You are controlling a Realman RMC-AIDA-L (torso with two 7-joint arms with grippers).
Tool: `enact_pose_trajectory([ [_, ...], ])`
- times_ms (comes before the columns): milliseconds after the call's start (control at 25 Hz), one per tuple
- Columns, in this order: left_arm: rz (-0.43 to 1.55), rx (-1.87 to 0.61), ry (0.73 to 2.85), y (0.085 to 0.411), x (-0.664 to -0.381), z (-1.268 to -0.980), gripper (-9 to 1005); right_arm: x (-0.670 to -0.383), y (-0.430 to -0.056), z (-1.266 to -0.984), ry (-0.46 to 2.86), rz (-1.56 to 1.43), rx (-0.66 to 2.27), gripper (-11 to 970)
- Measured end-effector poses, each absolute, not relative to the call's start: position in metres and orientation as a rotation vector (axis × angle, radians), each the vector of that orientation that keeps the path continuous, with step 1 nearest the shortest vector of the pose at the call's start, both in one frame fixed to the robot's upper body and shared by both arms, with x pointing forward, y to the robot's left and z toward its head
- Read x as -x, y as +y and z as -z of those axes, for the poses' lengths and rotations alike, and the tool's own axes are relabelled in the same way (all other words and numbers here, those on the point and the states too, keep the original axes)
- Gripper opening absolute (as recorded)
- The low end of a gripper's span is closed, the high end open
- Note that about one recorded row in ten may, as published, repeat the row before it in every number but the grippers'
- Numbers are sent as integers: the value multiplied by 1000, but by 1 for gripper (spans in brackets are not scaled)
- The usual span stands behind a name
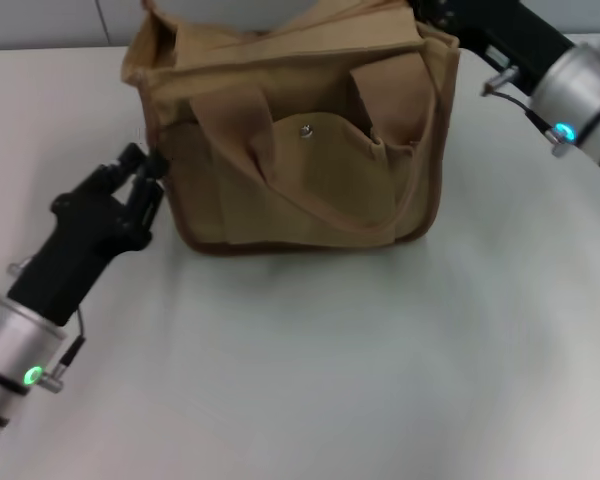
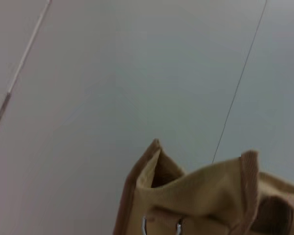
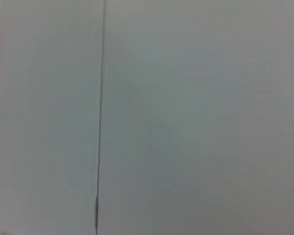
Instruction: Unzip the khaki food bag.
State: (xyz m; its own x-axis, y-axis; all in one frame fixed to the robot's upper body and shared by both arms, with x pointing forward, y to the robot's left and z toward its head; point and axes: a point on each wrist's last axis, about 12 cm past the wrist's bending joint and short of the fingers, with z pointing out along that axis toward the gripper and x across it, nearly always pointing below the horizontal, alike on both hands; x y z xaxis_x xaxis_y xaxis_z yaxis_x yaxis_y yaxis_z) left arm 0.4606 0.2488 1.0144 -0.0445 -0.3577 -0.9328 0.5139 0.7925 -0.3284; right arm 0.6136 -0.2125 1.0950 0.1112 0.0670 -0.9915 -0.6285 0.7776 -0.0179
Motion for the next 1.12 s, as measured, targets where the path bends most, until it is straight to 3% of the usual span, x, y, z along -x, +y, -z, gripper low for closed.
enact_pose_trajectory([
  [240,682,-193,1277,277,-440,-1032,354,-574,-244,-1093,1259,-687,415,482],
  [400,665,-216,1180,291,-425,-1041,455,-549,-267,-1102,1176,-826,411,565],
  [480,669,-271,1110,310,-412,-1052,570,-539,-275,-1108,1152,-898,467,607],
  [520,688,-287,1111,316,-412,-1055,627,-534,-278,-1112,1149,-937,522,628],
  [680,819,-458,1210,339,-417,-1067,701,-518,-284,-1124,1207,-1102,822,711],
  [880,1004,-777,1370,351,-427,-1076,793,-500,-273,-1117,1274,-1223,1130,810],
  [1000,1061,-845,1414,350,-435,-1077,848,-496,-261,-1109,1309,-1271,1224,810],
  [1120,1067,-864,1416,347,-437,-1078,842,-496,-253,-1105,1328,-1284,1261,810],
])
